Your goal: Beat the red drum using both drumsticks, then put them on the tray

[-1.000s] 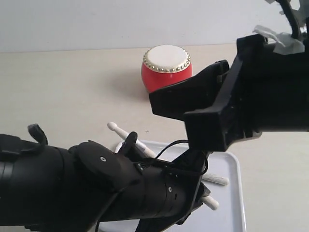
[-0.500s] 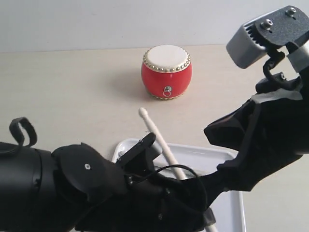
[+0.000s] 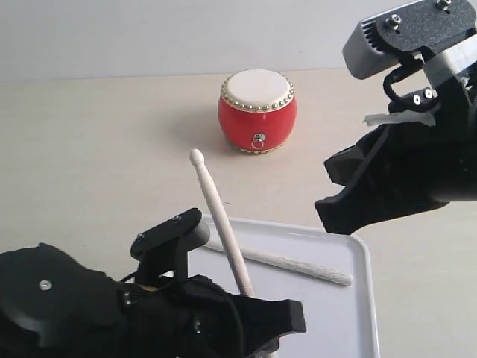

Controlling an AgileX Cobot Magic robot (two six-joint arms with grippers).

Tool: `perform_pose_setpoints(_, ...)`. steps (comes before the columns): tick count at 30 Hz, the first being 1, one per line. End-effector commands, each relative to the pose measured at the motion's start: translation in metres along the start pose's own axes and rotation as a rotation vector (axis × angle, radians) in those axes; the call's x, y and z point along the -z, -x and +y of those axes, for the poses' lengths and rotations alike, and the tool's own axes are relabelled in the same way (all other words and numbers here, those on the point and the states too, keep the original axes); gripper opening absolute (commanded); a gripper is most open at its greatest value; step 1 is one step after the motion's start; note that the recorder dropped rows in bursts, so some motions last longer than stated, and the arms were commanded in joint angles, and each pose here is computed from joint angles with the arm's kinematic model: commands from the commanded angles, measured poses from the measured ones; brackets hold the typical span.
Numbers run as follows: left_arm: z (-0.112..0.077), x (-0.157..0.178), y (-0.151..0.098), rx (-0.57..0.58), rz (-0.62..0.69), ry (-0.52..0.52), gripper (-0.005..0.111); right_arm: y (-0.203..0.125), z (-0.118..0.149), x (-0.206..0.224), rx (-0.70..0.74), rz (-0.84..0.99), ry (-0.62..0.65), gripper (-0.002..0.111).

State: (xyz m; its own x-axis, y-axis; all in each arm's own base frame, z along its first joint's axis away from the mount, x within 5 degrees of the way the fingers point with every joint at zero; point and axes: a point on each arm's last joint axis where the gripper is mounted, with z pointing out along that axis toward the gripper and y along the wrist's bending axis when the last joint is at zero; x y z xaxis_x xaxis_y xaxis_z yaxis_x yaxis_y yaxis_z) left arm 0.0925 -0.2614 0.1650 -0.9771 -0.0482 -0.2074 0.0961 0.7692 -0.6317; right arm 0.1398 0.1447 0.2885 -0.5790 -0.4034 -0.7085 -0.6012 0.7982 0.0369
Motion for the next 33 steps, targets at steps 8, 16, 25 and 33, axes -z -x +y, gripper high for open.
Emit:
perform_pose_setpoints(8, -0.001, 0.036, -0.002, -0.33, -0.04, -0.091, 0.0, 0.008, 0.02, -0.016, -0.158, -0.05, 0.193, 0.004)
perform_pose_setpoints(16, -0.003, 0.036, -0.006, -0.363, 0.006, -0.116, 0.0, 0.009, 0.026, -0.018, -0.215, -0.04, 0.251, 0.05)
perform_pose_setpoints(25, -0.003, 0.036, -0.006, -0.364, -0.003, -0.114, 0.0, 0.004, 0.036, -0.035, -0.193, 0.048, 0.325, 0.054)
perform_pose_setpoints(33, -0.003, 0.036, -0.006, -0.364, -0.003, -0.114, 0.0, 0.0, 0.037, -0.05, -0.184, 0.1, 0.315, 0.053)
